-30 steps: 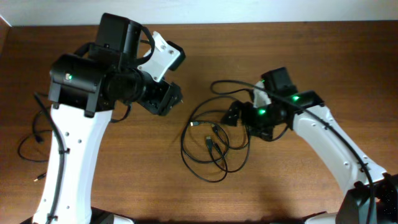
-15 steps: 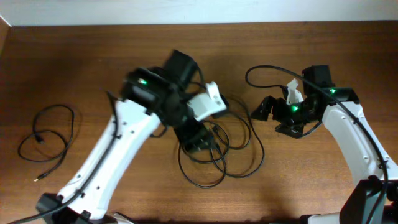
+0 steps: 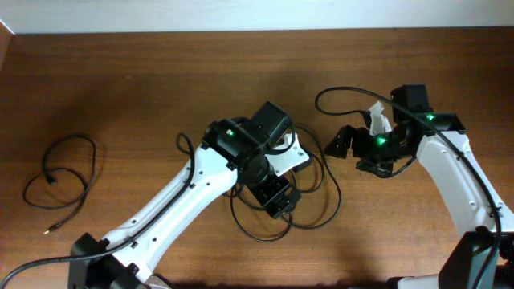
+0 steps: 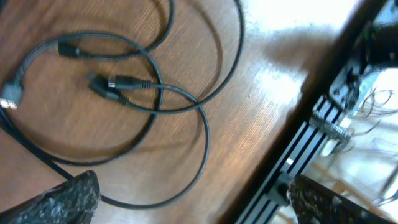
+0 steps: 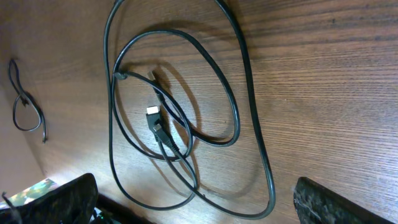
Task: Untangle cables
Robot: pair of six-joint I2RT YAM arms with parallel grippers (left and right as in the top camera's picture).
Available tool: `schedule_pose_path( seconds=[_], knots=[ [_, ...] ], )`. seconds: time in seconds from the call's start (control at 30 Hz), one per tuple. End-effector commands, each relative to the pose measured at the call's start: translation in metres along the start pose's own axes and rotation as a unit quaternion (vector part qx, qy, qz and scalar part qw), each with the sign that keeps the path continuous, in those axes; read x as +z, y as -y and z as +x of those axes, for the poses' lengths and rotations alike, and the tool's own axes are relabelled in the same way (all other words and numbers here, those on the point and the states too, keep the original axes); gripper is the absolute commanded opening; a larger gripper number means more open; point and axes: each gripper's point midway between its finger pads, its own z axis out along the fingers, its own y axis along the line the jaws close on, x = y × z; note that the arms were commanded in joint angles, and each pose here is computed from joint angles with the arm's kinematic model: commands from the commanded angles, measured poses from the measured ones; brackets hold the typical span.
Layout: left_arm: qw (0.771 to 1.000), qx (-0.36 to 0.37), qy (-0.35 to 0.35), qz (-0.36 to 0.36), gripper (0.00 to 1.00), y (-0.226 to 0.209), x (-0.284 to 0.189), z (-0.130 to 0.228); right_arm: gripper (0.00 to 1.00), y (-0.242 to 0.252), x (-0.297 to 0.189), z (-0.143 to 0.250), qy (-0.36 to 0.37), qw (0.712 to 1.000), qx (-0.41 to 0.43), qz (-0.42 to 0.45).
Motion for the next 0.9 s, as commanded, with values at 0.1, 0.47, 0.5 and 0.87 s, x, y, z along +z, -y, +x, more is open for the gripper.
schedule_pose_path(
  seconds=[0.1,0.47,0.5,0.87],
  knots=[
    [0.990,-0.138,-0.014,-0.002,0.99,0.002,0.022,0.009,0.99,0.002,-0.001,-0.001,0.004,1.000,-0.005,0.001],
    [0.910,-0.397,0.022,-0.121,0.97,-0.011,0.060,0.019,0.99,0.005,-0.002,-0.002,0.006,1.000,-0.003,0.004],
    [0.901,-0.413,0.024,-0.131,0.99,-0.012,0.062,0.022,0.99,0.007,-0.003,-0.004,0.009,1.000,0.001,0.004],
    [0.864,-0.483,0.079,-0.118,0.99,0.013,0.109,0.022,0.99,0.054,-0.035,-0.027,0.059,0.996,0.065,0.007]
  ],
)
